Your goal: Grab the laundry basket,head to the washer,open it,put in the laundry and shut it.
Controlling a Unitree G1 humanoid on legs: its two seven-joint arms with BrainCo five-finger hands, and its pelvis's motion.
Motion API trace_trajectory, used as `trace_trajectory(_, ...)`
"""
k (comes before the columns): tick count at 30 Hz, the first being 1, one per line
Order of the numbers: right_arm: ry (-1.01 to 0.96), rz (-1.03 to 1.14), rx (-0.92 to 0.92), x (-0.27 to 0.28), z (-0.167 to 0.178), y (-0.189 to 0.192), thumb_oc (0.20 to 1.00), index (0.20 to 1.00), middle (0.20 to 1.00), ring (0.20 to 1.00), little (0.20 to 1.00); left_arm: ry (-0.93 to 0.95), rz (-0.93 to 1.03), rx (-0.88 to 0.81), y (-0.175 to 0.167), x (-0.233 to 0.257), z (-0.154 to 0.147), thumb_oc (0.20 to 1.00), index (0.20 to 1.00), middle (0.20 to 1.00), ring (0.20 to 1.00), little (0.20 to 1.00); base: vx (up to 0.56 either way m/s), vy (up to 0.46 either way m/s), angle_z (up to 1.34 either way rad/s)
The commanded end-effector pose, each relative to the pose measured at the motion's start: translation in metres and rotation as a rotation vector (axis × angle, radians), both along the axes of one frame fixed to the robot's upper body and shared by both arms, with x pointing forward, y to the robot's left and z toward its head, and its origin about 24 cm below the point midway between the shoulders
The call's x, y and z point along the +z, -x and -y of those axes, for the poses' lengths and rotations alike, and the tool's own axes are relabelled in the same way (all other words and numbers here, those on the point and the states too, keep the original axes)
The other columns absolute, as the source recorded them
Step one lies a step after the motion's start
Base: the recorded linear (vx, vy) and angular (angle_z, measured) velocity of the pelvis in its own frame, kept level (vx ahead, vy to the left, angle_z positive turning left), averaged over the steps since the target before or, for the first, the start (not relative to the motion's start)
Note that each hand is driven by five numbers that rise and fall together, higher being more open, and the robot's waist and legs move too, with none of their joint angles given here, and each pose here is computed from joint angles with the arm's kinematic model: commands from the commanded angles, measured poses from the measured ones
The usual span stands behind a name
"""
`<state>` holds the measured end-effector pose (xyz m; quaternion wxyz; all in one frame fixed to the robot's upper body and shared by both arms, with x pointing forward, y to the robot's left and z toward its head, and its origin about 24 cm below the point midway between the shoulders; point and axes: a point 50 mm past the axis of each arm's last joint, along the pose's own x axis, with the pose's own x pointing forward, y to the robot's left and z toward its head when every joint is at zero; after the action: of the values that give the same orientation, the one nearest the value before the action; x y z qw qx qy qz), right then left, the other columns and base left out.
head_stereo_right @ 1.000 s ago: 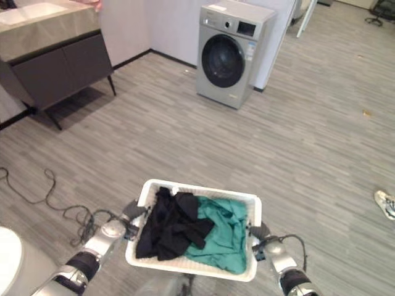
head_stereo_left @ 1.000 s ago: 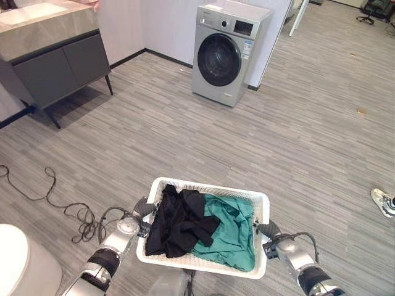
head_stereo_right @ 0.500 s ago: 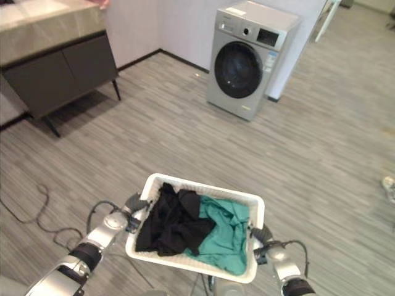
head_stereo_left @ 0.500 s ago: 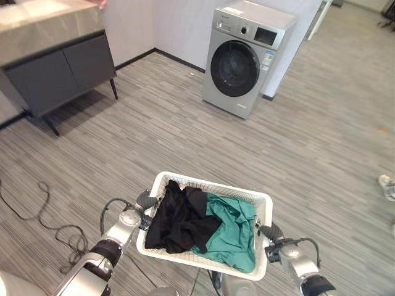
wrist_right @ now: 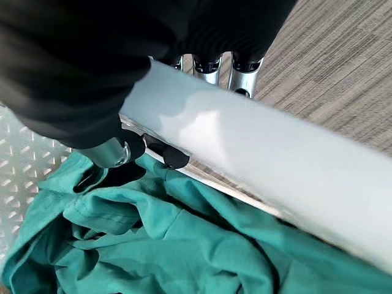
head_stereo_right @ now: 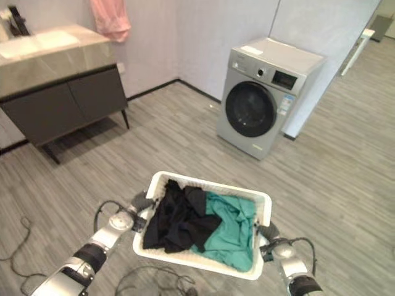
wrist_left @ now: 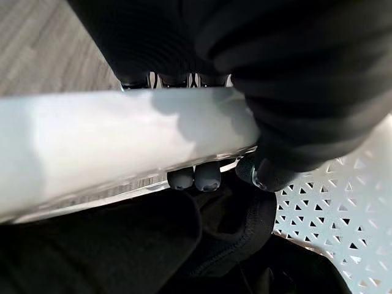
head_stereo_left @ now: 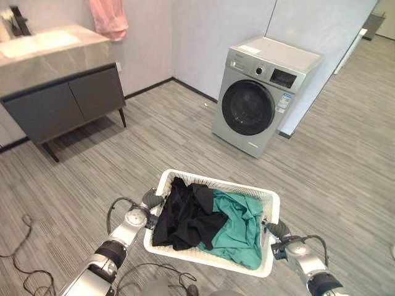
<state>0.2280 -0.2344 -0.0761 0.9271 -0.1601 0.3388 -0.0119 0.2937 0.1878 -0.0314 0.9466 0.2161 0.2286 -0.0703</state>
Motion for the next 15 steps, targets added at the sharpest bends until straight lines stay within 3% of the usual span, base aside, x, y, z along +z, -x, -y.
trace_trajectory(1, -0.033, 0.19, -0.039, 0.037, 0.033, -0.016, 0.2, 0.2, 0.2, 0.2, 0.2, 0.043, 0.139, -0.043, -0.023, 0.033, 0.0, 0.2, 0.2, 0.2, 0.2, 0.2, 0.39, 0.059, -0.09)
trace_trajectory(7, -0.057, 0.17, -0.024, 0.028, 0.024, -0.014, 0.2, 0.2, 0.2, 0.2, 0.2, 0.054, 0.122, -0.005, -0.013, 0.026, -0.012, 0.2, 0.2, 0.2, 0.2, 0.2, 0.31, 0.054, -0.31)
trace_trajectory(15, -0.088, 0.105, -0.015, 0.013, 0.013, -0.01, 0.2, 0.2, 0.2, 0.2, 0.2, 0.035, 0.101, 0.013, -0.006, 0.019, -0.024, 0.2, 0.2, 0.2, 0.2, 0.2, 0.36, 0.204, -0.82)
